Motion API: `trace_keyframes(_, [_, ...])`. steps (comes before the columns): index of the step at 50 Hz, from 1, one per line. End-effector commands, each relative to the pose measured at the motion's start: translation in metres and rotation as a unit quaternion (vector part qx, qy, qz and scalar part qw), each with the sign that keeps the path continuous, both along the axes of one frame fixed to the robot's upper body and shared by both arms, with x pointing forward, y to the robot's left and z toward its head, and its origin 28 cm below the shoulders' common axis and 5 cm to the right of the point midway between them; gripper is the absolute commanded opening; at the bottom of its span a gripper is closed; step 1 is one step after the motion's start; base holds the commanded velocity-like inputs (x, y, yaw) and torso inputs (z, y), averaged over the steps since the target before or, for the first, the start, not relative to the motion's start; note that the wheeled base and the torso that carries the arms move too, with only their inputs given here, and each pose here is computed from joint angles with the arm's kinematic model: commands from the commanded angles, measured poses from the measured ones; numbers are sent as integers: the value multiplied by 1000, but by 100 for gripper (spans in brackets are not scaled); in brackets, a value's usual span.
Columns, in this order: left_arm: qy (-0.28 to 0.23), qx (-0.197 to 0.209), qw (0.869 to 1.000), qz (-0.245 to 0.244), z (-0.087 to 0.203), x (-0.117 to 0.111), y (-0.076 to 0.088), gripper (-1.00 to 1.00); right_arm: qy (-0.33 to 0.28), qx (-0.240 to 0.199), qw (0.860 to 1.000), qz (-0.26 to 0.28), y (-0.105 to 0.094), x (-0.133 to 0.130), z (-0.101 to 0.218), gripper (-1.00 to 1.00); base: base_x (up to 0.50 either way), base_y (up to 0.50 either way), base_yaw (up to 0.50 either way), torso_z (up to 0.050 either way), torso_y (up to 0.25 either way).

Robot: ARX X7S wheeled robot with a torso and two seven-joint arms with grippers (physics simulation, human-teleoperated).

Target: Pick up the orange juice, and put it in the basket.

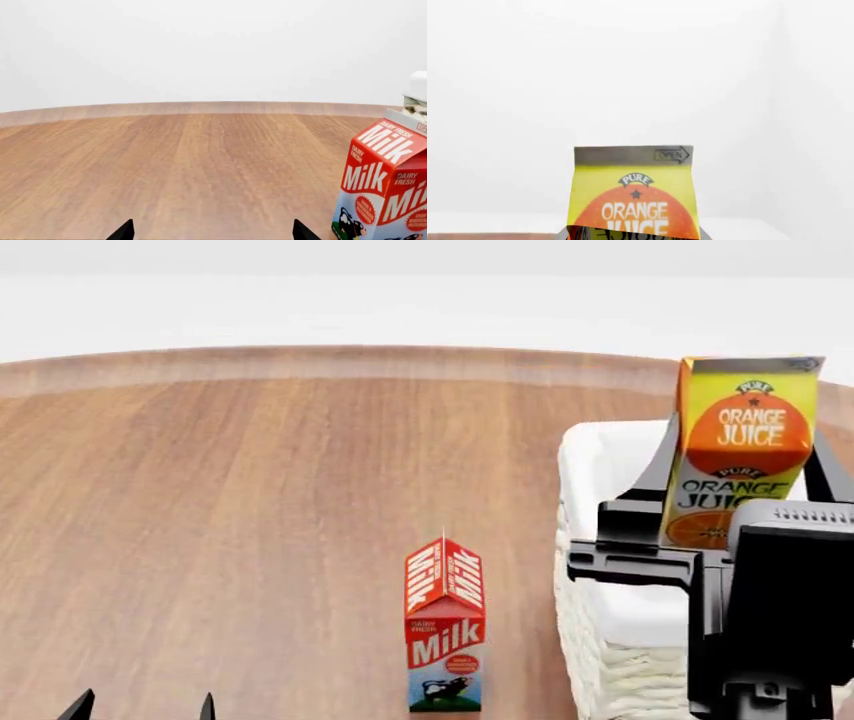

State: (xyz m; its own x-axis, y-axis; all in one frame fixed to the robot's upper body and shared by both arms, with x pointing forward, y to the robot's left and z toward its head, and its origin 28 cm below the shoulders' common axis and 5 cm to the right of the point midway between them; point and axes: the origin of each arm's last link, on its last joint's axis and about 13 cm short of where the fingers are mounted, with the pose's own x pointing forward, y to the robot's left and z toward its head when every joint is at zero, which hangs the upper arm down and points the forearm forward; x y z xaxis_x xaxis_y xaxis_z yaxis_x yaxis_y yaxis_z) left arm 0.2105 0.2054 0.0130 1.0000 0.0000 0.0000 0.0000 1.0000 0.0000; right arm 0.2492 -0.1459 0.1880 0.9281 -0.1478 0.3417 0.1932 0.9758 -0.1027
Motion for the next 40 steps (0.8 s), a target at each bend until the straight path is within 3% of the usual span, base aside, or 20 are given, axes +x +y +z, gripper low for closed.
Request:
trace_keyframes(1, [0,0,1000,0,0,0,0,100,12,-9,1000,-20,-7,20,-3,-100,0,0,0,0,0])
trace_keyframes(40, [0,0,1000,0,0,0,0,100,67,17,996,-54,-11,66,-35,-100,0,0,0,0,1])
